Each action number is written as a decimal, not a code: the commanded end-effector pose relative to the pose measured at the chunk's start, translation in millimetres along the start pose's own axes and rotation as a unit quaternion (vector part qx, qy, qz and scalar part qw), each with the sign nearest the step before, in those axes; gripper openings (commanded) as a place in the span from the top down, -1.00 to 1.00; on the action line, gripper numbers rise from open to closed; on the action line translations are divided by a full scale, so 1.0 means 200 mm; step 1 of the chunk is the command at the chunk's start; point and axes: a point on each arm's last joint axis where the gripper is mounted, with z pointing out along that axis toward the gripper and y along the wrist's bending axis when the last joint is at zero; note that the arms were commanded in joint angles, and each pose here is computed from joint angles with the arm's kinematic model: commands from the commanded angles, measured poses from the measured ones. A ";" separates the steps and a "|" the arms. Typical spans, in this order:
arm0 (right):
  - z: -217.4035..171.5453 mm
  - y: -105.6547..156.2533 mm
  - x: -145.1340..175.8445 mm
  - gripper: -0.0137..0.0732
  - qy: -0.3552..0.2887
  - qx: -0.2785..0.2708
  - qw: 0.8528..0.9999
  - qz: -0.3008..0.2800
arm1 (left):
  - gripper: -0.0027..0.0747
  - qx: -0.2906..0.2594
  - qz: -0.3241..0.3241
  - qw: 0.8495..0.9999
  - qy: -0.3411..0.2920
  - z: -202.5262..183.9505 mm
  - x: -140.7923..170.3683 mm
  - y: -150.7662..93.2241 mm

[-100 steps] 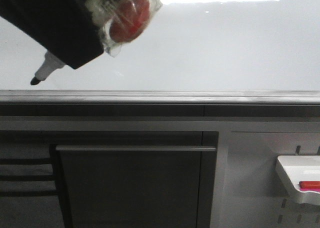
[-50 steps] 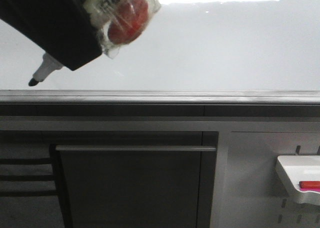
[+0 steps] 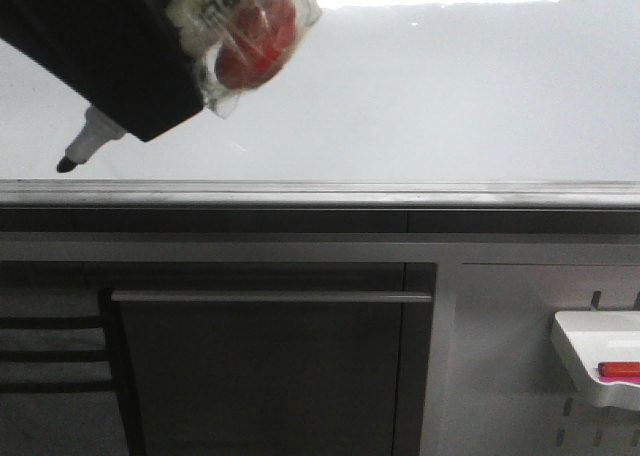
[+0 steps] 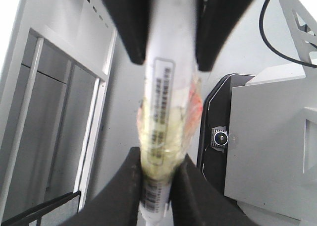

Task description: Write number 0 on whiteboard

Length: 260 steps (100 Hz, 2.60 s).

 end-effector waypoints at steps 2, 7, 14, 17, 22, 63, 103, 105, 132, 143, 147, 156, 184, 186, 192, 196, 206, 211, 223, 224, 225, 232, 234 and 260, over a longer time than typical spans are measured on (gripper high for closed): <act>-0.08 0.01 -0.03 0.68 -0.031 0.016 0.999 -0.013 | 0.98 -0.016 0.002 0.999 -0.042 -0.07 -0.05 0.00; -0.08 0.01 -0.03 0.68 -0.031 0.016 0.999 -0.013 | 0.98 -0.016 0.002 0.999 -0.042 -0.07 -0.05 0.00; -0.08 0.01 -0.03 0.68 -0.031 0.016 0.999 -0.013 | 0.98 -0.016 0.002 0.999 -0.042 -0.07 -0.05 0.00; -0.08 0.01 -0.03 0.68 -0.031 0.016 0.999 -0.013 | 0.98 -0.016 0.002 0.999 -0.042 -0.07 -0.05 0.00; -0.08 0.01 -0.03 0.68 -0.031 0.016 0.999 -0.013 | 0.98 -0.015 0.002 0.999 -0.041 -0.07 -0.05 0.00; -0.08 0.02 -0.03 0.68 -0.028 0.014 0.999 -0.009 | -0.19 -0.025 -0.009 0.998 -0.054 -0.08 -0.06 0.01; -0.33 0.00 0.14 0.68 -0.087 0.074 0.991 0.074 | -0.21 -0.144 -0.064 0.972 -0.174 -0.47 0.05 0.01; -0.34 0.00 0.16 0.68 -0.091 0.082 0.989 0.081 | -0.21 -0.152 -0.074 0.969 -0.178 -0.49 0.07 0.01; -0.33 -0.08 0.42 0.68 -0.194 0.195 0.924 0.264 | -0.21 -0.270 -0.227 0.905 -0.237 -0.59 0.33 0.01; -0.27 -0.14 0.50 0.68 -0.244 0.216 0.885 0.333 | -0.21 -0.298 -0.284 0.874 -0.258 -0.53 0.44 0.00; -0.24 -0.16 0.53 0.68 -0.260 0.222 0.870 0.357 | -0.21 -0.302 -0.301 0.866 -0.262 -0.50 0.47 0.00; -0.18 -0.20 0.57 0.68 -0.296 0.227 0.835 0.405 | -0.21 -0.295 -0.327 0.858 -0.263 -0.45 0.51 0.00; -0.05 -0.35 0.58 0.68 -0.298 0.202 0.807 0.468 | -0.21 -0.286 -0.341 0.856 -0.264 -0.41 0.52 0.00; -0.05 -0.37 0.58 0.68 -0.296 0.200 0.808 0.469 | -0.21 -0.286 -0.341 0.856 -0.264 -0.41 0.52 0.00; -0.04 -0.41 0.57 0.68 -0.285 0.198 0.815 0.465 | -0.21 -0.286 -0.341 0.856 -0.264 -0.41 0.52 0.00; -0.04 -0.44 0.56 0.68 -0.280 0.196 0.819 0.461 | -0.21 -0.286 -0.341 0.856 -0.264 -0.41 0.52 0.00; -0.04 -0.50 0.52 0.68 -0.273 0.193 0.827 0.452 | -0.21 -0.287 -0.340 0.855 -0.266 -0.41 0.52 0.00; -0.05 -0.54 0.50 0.68 -0.266 0.192 0.835 0.442 | -0.21 -0.289 -0.340 0.854 -0.268 -0.41 0.52 0.00; -0.03 -0.63 0.47 0.68 -0.248 0.188 0.848 0.429 | -0.21 -0.291 -0.339 0.853 -0.271 -0.41 0.52 0.00; -0.02 -0.64 0.48 0.68 -0.246 0.187 0.848 0.430 | -0.21 -0.291 -0.339 0.853 -0.271 -0.41 0.52 0.00; -0.03 -0.64 0.47 0.68 -0.246 0.187 0.849 0.428 | -0.21 -0.291 -0.339 0.853 -0.271 -0.41 0.52 0.00; -0.01 -0.70 0.46 0.68 -0.242 0.184 0.851 0.429 | -0.21 -0.291 -0.339 0.853 -0.271 -0.41 0.52 0.00; 0.00 -0.71 0.46 0.68 -0.238 0.179 0.852 0.430 | -0.21 -0.291 -0.339 0.853 -0.271 -0.41 0.52 0.00; 0.14 -0.76 0.50 0.68 -0.156 0.111 0.881 0.433 | -0.21 -0.291 -0.339 0.853 -0.271 -0.41 0.52 0.00</act>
